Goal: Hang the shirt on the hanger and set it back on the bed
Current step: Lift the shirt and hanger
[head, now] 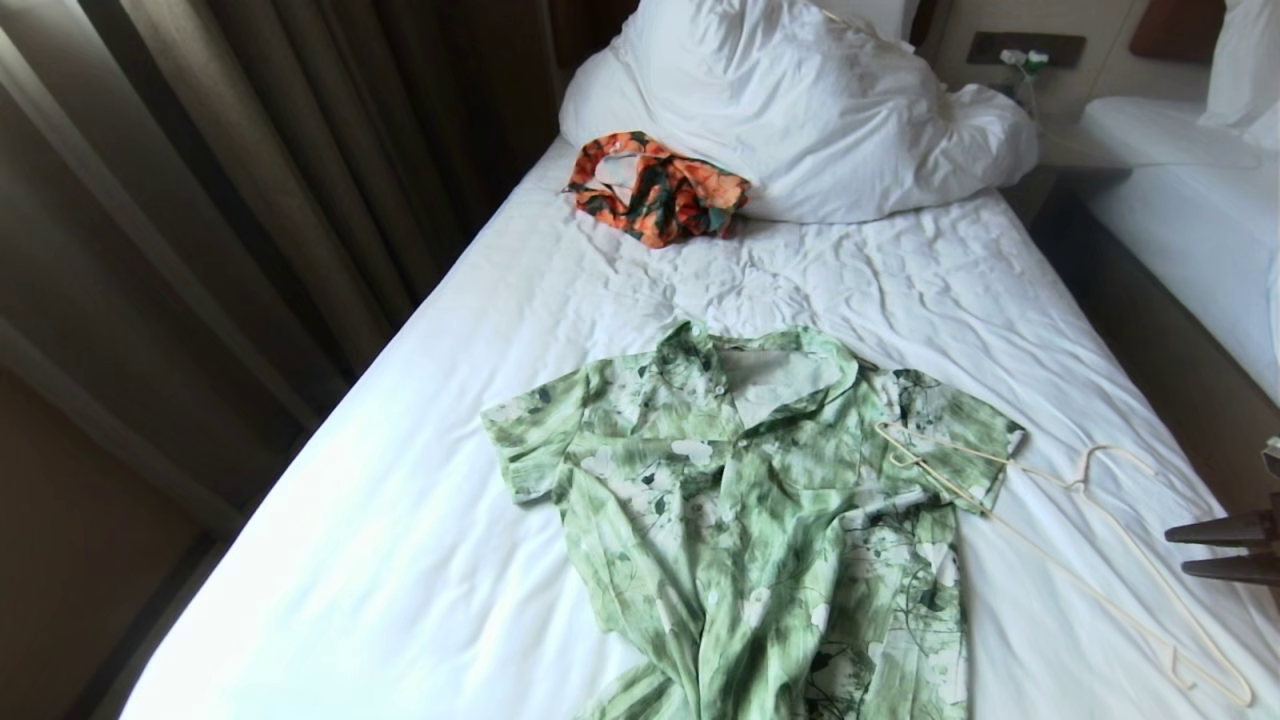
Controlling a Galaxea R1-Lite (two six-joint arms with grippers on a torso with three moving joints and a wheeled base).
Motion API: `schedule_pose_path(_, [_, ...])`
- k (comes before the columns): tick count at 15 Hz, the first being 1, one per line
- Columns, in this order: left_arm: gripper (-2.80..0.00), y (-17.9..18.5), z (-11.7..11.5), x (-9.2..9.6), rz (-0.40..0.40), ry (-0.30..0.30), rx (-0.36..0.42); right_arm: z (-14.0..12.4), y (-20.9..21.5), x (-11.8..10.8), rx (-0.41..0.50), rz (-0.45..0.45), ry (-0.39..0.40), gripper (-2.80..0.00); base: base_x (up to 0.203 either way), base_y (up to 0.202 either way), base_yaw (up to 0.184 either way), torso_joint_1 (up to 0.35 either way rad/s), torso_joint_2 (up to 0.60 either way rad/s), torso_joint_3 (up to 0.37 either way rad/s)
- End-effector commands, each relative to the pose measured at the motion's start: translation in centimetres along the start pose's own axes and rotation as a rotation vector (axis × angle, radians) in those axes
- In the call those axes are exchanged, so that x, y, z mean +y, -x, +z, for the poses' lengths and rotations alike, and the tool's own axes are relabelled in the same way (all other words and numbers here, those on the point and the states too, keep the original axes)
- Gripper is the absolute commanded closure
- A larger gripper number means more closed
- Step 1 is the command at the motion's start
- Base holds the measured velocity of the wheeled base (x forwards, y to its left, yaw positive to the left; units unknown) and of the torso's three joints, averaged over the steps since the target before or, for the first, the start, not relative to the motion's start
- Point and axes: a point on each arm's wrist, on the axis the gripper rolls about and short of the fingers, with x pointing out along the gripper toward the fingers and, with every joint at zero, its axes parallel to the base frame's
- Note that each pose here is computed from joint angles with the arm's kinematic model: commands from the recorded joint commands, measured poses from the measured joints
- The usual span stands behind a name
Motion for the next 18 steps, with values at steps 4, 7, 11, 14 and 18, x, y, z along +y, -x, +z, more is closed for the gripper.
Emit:
schedule_pose_path(4, [0.00, 0.0, 0.0, 0.0, 0.001, 0.001, 0.001, -0.1, -1.8, -2.8, 0.021, 0.047, 0.016, -2.80, 0.000, 0.000, 0.000, 0.000, 0.00, 0.000])
schedule_pose_path(7, [0.00, 0.0, 0.0, 0.0, 0.001, 0.001, 0.001, -0.2, -2.3, -3.3, -0.022, 0.135, 0.025, -2.80, 0.000, 0.000, 0.000, 0.000, 0.00, 0.000])
schedule_pose_path(11, [0.00, 0.0, 0.0, 0.0, 0.002, 0.001, 0.001, -0.3, -2.8, -3.6, -0.061, 0.222, 0.032, -2.80, 0.000, 0.000, 0.000, 0.000, 0.00, 0.000])
schedule_pose_path(14, [0.00, 0.0, 0.0, 0.0, 0.000, 0.001, 0.001, -0.6, -3.7, -3.9, -0.060, 0.260, 0.051, -2.80, 0.000, 0.000, 0.000, 0.000, 0.00, 0.000])
schedule_pose_path(18, [0.00, 0.0, 0.0, 0.0, 0.001, 0.001, 0.001, -0.3, -4.5, -3.6, -0.052, 0.270, 0.082, -2.80, 0.000, 0.000, 0.000, 0.000, 0.00, 0.000])
